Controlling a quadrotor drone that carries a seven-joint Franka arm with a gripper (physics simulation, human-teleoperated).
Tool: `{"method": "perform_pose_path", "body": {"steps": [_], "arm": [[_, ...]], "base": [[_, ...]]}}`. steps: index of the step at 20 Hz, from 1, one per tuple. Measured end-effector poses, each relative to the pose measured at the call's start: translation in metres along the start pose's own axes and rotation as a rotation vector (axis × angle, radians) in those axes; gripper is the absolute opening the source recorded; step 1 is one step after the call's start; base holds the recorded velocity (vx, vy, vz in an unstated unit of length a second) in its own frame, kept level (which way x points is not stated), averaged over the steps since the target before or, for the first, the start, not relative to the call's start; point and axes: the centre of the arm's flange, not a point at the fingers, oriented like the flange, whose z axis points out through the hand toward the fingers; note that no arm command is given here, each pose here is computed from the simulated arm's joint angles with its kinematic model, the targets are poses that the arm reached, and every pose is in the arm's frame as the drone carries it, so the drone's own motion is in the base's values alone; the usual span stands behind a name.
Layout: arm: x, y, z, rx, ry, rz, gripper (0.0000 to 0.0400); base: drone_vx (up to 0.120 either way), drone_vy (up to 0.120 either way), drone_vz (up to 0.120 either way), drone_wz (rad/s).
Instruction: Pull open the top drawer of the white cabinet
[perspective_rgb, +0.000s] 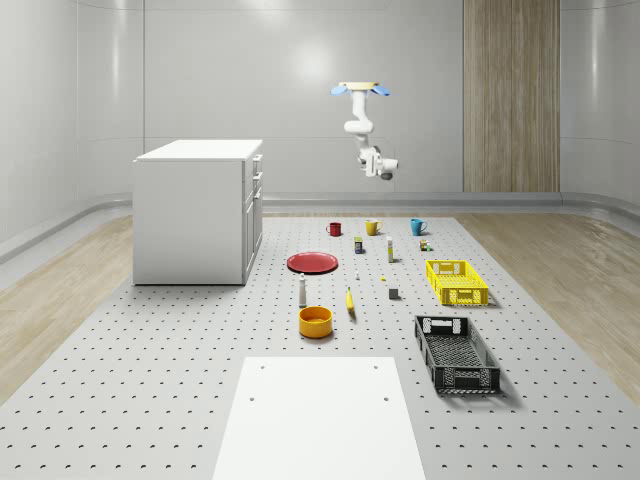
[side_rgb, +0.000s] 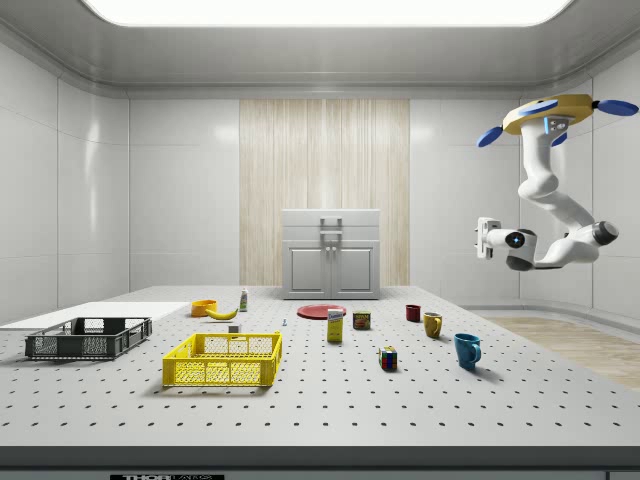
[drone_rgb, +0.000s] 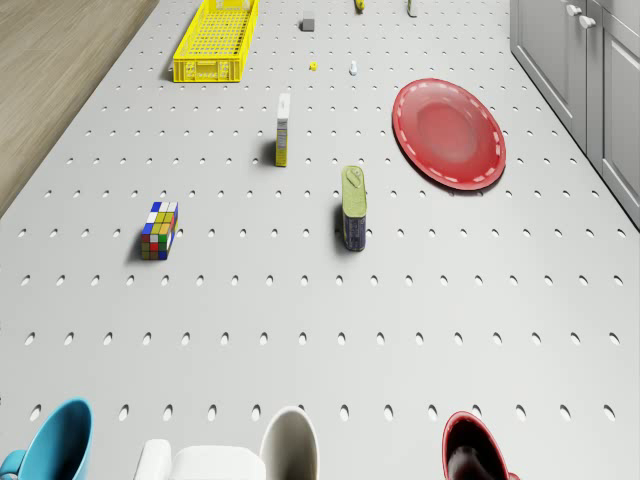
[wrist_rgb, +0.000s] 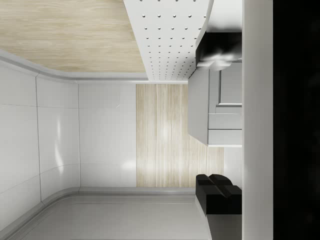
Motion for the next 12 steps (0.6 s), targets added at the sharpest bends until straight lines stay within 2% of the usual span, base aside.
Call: {"method": "perform_pose_path", "body": {"steps": [6,8,12], "arm": [[0.0015,0.0014,0.0000,0.014,-0.015,0.000,0.0305],[0.0017,0.0016,0.0000,0.017,-0.017,0.000,0.0305],[0.0020,0.0019,0.0000,0.019,-0.020,0.000,0.0305]], "base": [[0.120,-0.120,0.120,0.000],[0.120,-0.120,0.040,0.000],[0.120,-0.120,0.120,0.000]]}}
